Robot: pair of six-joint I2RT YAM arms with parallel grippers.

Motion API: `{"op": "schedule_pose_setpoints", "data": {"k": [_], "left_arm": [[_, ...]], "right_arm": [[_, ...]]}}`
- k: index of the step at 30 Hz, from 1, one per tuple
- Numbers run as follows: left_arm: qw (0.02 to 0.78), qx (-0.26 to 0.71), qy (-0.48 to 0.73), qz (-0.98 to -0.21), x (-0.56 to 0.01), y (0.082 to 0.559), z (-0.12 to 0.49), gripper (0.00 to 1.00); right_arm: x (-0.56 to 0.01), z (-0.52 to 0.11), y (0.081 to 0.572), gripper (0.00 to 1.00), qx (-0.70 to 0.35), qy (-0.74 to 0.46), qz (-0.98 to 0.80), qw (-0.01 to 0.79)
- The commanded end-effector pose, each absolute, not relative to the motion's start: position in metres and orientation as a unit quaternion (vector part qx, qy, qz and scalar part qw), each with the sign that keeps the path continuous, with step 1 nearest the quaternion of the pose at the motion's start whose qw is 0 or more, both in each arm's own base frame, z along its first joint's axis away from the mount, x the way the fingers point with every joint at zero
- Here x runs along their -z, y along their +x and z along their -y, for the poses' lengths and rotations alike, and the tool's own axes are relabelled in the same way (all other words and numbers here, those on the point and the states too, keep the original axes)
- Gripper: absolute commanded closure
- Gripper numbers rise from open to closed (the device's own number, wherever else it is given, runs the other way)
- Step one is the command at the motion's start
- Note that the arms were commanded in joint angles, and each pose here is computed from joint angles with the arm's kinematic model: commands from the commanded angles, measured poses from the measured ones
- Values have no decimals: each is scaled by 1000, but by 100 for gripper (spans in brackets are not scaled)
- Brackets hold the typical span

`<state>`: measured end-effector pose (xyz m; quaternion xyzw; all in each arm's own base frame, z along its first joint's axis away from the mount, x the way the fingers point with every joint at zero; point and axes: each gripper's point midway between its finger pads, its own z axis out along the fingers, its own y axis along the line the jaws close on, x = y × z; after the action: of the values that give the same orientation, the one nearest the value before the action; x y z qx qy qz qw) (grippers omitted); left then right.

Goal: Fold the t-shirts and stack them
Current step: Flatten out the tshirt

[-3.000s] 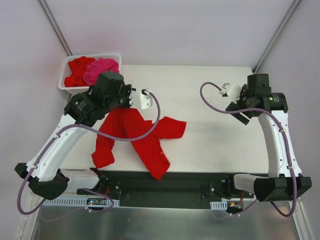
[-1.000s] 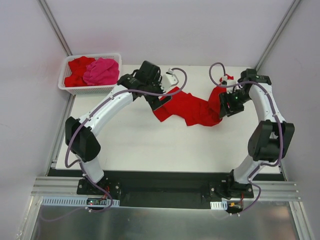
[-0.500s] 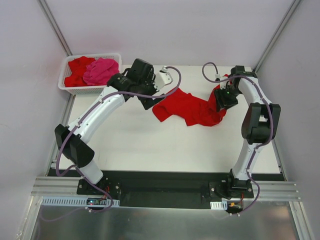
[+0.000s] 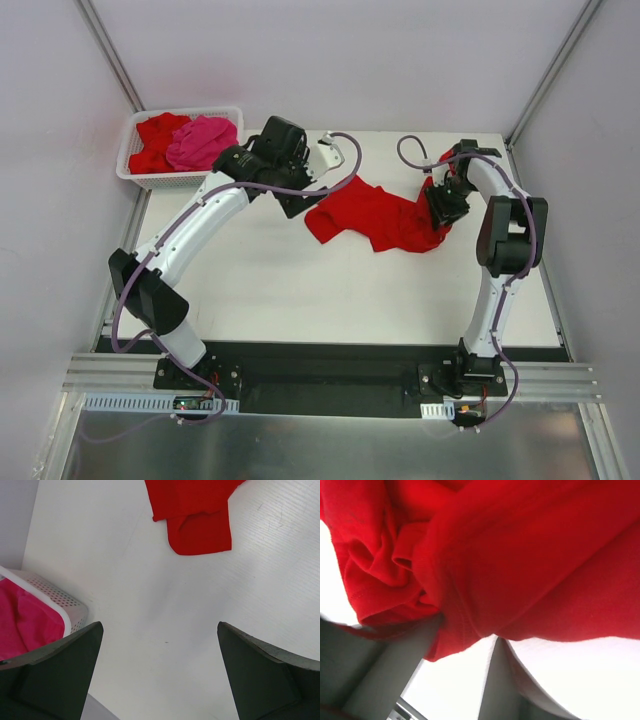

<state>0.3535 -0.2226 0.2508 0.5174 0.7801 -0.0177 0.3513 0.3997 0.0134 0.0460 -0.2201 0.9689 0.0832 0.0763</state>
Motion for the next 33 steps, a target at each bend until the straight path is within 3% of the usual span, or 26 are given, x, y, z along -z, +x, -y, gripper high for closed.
{"op": "schedule_pose_setpoints", "data": {"k": [1,2,3,10,16,25,33], "left_arm": [[360,10,512,-779,-261,357,219,1],[358,9,513,-780,-258,358,219,1],[350,8,517,-781,-252,356,218,1],[286,34,539,-791,-195,363,234,1],[289,55,539,-789,-183,385,256,1],[295,61,570,-764,-156,413,280,1],[321,77,567,-754,-143,443,307,1]], "right_arm": [[-57,-23,398,68,-105,-230,-965,75],[-64,-23,399,93,-103,-231,-964,82],[-70,-21,397,99,-100,-234,-964,81],[-182,-12,393,99,-59,-290,-943,150],[-292,4,380,99,29,-331,-905,265],[-278,14,331,99,46,-351,-905,236],[-298,17,326,99,64,-339,-903,256]]}}
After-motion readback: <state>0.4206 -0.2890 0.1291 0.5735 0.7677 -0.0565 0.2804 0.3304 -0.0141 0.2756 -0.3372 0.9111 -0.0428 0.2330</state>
